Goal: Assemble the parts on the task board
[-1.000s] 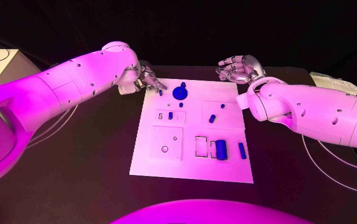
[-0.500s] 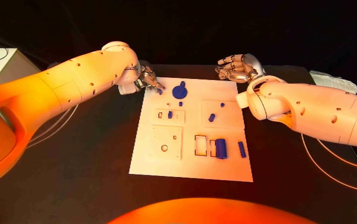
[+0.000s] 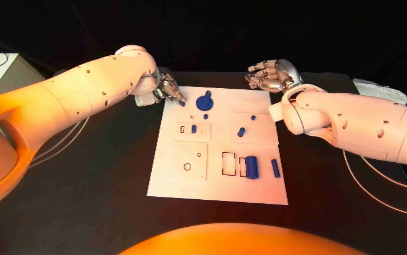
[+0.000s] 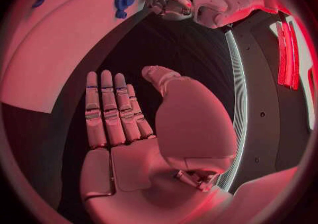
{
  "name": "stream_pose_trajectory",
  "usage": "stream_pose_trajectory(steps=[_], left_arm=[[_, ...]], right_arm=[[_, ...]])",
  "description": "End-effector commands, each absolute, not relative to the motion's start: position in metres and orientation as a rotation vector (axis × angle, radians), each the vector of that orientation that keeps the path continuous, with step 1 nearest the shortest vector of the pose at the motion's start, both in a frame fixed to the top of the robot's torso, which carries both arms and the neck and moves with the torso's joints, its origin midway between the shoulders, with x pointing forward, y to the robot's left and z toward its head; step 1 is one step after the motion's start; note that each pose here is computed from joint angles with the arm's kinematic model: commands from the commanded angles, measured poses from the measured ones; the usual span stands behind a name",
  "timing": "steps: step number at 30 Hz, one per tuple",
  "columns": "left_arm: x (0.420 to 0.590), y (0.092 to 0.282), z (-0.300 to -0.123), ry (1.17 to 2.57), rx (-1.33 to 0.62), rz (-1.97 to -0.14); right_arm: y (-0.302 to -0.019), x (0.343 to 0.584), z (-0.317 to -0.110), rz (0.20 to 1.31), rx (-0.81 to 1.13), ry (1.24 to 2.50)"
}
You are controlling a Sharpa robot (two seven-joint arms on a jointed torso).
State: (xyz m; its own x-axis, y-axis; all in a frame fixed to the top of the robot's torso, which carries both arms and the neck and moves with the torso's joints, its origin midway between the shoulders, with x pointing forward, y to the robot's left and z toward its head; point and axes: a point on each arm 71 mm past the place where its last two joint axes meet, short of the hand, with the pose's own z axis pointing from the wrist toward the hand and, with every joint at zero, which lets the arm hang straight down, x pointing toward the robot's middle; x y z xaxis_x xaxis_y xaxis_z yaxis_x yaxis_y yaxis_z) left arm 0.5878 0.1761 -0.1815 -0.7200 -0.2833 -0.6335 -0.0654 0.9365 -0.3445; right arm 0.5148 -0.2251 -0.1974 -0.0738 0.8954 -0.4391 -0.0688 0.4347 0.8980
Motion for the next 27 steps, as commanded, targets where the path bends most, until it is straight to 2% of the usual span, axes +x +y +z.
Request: stream_pose_trajectory(steps=[1,10,27], left_arm=[[0.586,0.173,-0.182,2.374,-0.257,-0.434],[0.580,0.175,-0.179,2.359,-0.315,-0.491],[0.542,0.174,-0.173,2.298,-0.233,-0.545]], right_arm=[[-0.223,0.515,-0.197,0.971,0.776,1.422],[-0.224,0.515,-0.197,0.971,0.779,1.422],[-0.229,0.515,-0.198,0.961,0.784,1.414]])
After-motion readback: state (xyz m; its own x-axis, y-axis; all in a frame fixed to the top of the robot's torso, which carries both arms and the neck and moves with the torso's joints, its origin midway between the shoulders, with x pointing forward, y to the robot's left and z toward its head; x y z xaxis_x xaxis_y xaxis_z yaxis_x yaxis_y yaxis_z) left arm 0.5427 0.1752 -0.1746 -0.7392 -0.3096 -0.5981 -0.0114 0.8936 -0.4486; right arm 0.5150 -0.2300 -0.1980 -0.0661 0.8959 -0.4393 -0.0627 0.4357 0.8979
